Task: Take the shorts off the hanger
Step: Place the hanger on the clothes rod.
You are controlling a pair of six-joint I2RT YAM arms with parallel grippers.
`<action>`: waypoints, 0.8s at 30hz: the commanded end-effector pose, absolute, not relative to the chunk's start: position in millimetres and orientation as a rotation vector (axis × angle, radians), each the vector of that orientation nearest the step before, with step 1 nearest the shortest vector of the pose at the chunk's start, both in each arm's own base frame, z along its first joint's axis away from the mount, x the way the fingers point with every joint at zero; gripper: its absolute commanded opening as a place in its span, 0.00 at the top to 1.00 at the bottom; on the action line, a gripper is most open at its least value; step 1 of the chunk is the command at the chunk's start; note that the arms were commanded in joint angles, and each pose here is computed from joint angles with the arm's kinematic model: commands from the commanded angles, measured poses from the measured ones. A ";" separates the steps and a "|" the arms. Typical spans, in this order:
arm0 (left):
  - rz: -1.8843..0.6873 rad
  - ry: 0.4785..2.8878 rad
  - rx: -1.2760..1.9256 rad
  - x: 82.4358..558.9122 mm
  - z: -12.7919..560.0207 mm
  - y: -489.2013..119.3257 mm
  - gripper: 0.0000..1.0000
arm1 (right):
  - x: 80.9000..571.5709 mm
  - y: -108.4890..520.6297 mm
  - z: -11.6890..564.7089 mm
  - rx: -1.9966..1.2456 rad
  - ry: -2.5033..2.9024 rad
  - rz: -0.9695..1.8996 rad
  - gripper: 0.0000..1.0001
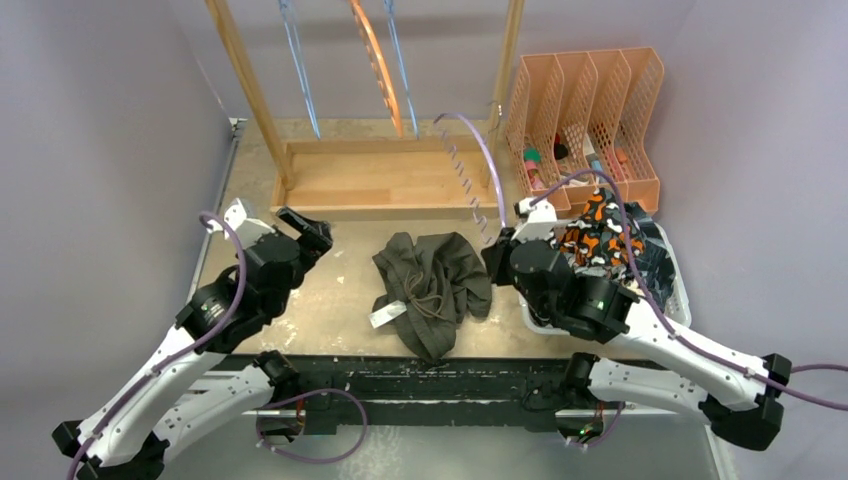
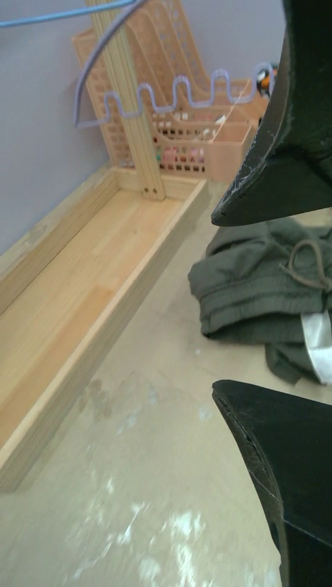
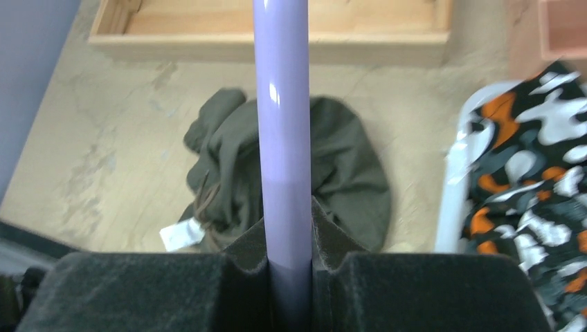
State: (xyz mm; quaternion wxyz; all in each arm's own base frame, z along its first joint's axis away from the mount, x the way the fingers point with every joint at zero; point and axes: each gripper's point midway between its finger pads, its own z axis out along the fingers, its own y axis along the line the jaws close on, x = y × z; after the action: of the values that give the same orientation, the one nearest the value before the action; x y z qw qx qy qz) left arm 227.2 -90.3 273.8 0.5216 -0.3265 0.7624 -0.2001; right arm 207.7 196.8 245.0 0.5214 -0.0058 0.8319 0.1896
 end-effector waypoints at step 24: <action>-0.133 1.689 -0.454 227.6 283.5 -40.8 0.17 | 300.2 199.5 412.7 -0.190 1.798 0.291 1.00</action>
State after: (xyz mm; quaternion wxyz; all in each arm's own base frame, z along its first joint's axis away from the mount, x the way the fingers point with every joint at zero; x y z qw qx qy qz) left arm 230.8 -48.4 282.4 0.6274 -0.2040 0.7486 -0.0661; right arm 284.7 198.1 384.9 0.5824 -0.0831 0.7966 0.1390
